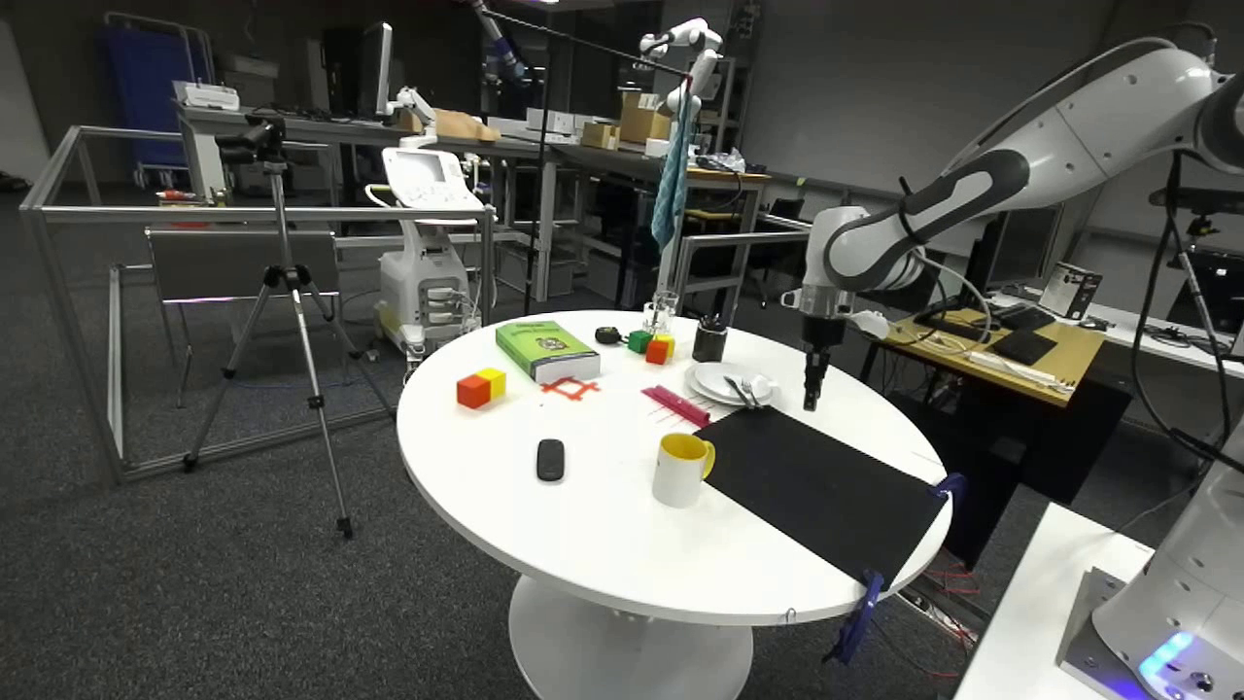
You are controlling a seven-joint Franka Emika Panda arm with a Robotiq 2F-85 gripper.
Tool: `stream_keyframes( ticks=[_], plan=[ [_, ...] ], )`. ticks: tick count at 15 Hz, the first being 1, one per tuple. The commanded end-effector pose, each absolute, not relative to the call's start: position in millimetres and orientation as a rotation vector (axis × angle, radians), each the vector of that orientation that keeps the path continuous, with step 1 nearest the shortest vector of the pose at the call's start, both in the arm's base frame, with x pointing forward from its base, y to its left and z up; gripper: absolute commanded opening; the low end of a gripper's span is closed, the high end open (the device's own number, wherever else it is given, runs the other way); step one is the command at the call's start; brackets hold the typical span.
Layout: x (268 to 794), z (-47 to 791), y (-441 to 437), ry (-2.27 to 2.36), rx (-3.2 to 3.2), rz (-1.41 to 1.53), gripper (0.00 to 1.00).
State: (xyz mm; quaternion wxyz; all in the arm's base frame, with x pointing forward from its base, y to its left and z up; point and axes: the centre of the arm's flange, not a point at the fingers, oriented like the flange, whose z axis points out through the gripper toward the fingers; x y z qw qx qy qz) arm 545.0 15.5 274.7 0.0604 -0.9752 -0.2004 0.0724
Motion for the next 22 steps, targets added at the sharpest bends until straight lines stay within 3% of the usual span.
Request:
stream_keyframes(
  ticks=[1, 15, 22],
  plan=[
    [490, 278, 16, -0.791, -2.881, 0.128, 1.0],
    [483, 267, -16, -1.506, -2.526, -0.267, 1.0],
    [494, 259, -18, -1.502, -2.492, -0.27, 1.0]
  ],
)
